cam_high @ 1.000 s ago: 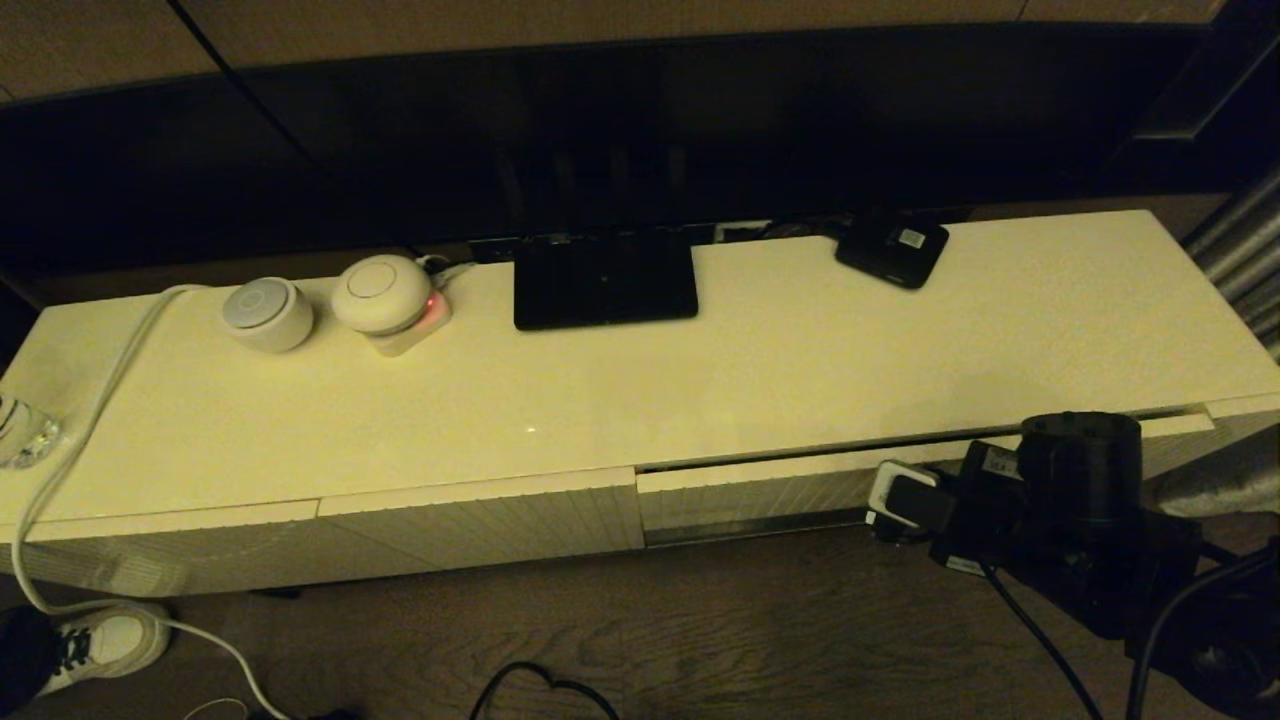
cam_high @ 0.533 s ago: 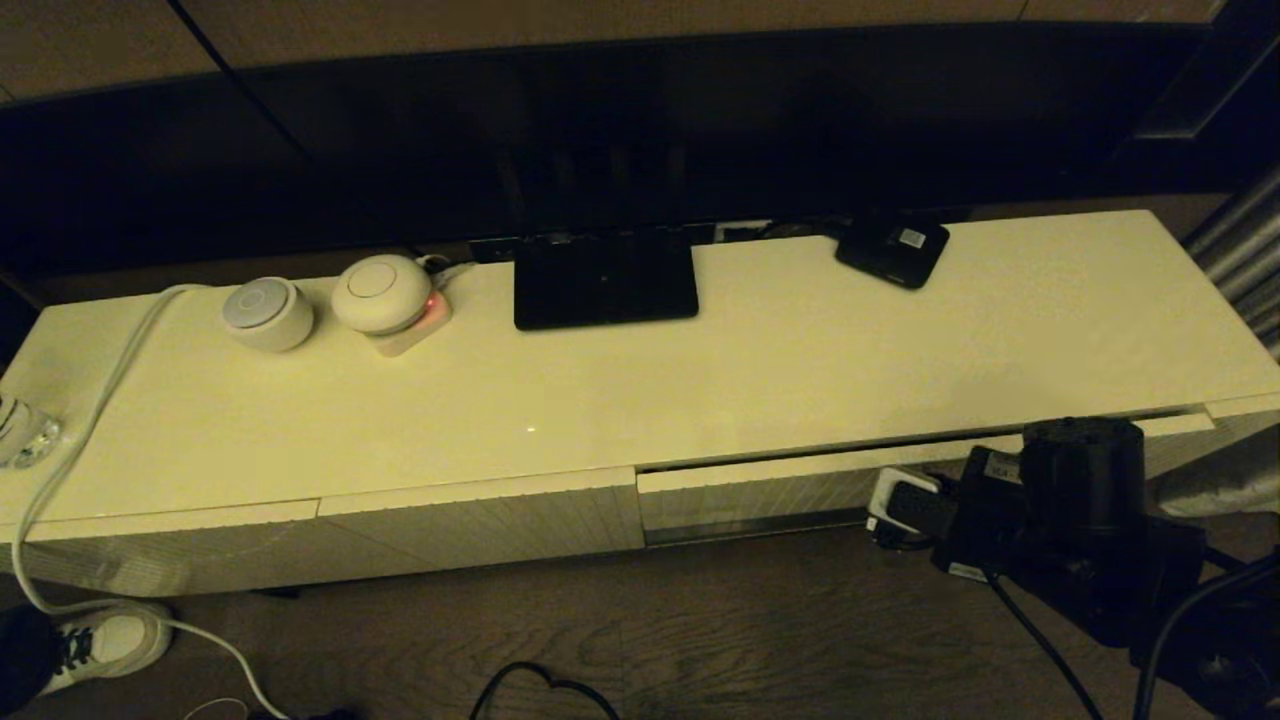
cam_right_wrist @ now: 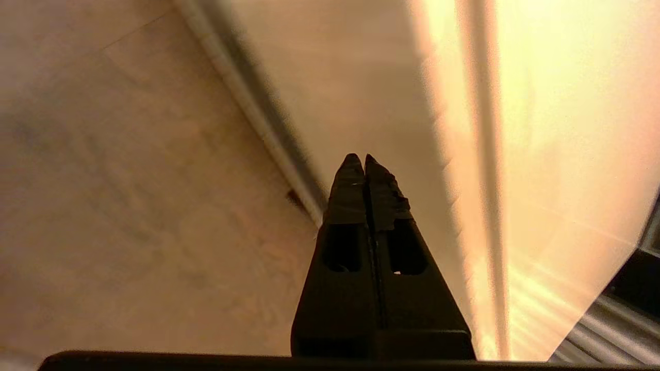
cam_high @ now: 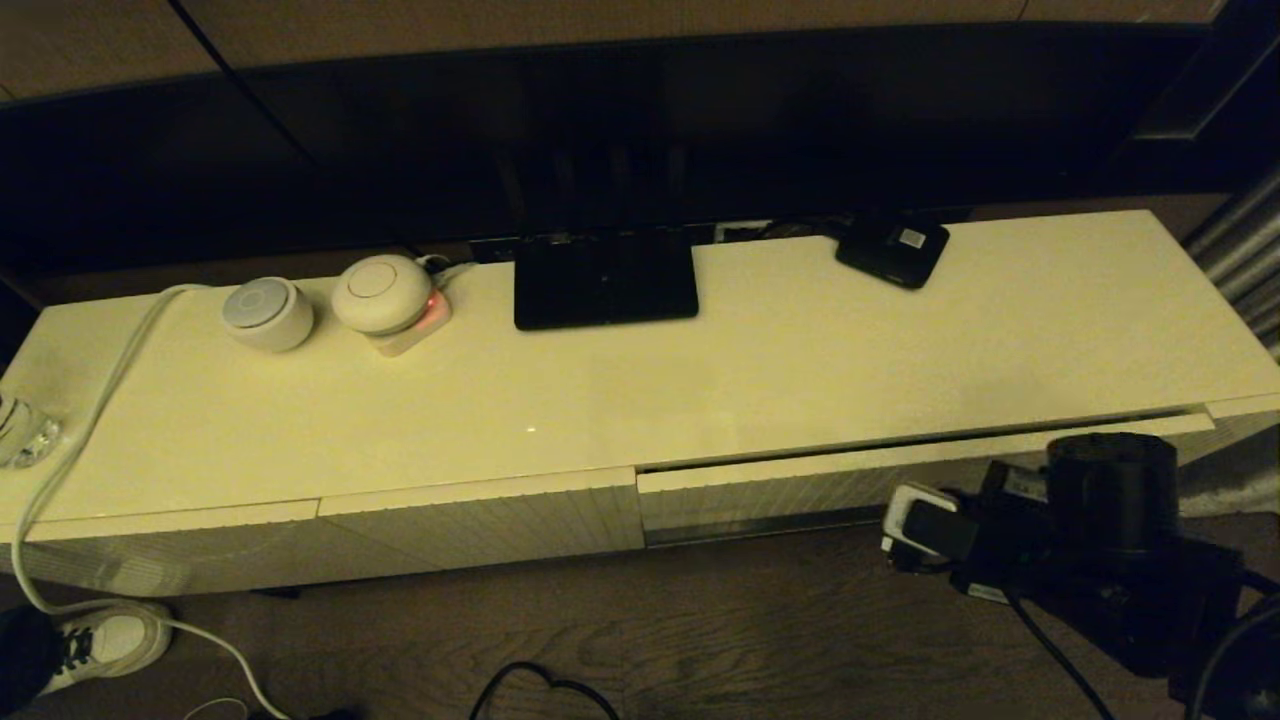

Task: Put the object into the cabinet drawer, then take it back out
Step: Close the drawer, then open the drawer

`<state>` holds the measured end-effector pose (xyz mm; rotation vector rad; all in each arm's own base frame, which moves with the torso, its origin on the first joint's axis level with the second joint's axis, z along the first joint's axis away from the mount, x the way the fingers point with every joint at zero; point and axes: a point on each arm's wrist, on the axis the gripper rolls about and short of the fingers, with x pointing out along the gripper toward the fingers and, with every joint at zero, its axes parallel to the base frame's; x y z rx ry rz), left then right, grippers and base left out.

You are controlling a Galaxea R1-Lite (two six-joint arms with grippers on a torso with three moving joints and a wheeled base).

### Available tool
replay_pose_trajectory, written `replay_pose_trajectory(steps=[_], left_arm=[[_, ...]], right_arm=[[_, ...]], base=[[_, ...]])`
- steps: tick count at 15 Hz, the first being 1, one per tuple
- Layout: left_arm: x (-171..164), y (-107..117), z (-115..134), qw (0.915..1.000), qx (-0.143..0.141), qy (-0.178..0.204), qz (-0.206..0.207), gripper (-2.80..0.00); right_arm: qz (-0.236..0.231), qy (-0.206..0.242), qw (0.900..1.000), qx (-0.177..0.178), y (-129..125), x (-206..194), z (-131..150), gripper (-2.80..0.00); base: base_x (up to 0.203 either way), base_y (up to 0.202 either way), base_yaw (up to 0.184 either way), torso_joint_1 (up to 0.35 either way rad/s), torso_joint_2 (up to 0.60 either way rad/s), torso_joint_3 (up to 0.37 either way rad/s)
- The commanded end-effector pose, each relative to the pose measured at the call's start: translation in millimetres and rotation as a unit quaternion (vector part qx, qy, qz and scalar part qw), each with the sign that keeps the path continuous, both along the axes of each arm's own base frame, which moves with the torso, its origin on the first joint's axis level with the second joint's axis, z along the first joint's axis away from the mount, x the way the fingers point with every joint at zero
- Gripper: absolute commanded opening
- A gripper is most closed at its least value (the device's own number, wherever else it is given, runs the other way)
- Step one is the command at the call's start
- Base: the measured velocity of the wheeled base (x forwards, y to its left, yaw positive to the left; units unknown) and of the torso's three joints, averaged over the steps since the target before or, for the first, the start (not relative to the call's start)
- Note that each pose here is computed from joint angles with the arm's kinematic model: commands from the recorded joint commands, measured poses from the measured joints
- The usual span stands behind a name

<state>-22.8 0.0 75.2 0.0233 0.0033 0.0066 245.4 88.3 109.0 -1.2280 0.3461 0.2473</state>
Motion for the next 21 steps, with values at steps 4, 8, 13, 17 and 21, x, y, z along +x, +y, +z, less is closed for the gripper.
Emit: replay_pose_trajectory(steps=[4, 8, 13, 17, 21], left_arm=[[0.2, 0.0, -0.8, 1.0, 0.0, 0.001, 0.001, -2.8], [0.2, 0.0, -0.8, 1.0, 0.0, 0.001, 0.001, -2.8], [0.2, 0.0, -0.8, 1.0, 0.0, 0.001, 0.001, -2.8], [0.2, 0.0, -0.8, 1.0, 0.0, 0.001, 0.001, -2.8], [0.2, 0.0, -0.8, 1.0, 0.0, 0.001, 0.001, -2.8]], right_arm=[[0.027, 0.054, 0.998, -0.026, -21.4, -77.3, 5.7, -2.8], [0.044, 0.122, 0.991, -0.038, -35.8, -112.7, -2.3, -2.8], [0.103, 0.181, 0.978, -0.022, -39.3, -126.9, -11.9, -2.8], [0.115, 0.23, 0.966, -0.027, -35.0, -120.0, -22.9, 0.0], [0.139, 0.282, 0.949, -0.018, -22.5, -95.7, -35.8, 0.0]], base=[[0.0, 0.0, 0.0, 0.0, 0.0, 0.0], [0.0, 0.0, 0.0, 0.0, 0.0, 0.0], [0.0, 0.0, 0.0, 0.0, 0.0, 0.0], [0.0, 0.0, 0.0, 0.0, 0.0, 0.0], [0.0, 0.0, 0.0, 0.0, 0.0, 0.0]])
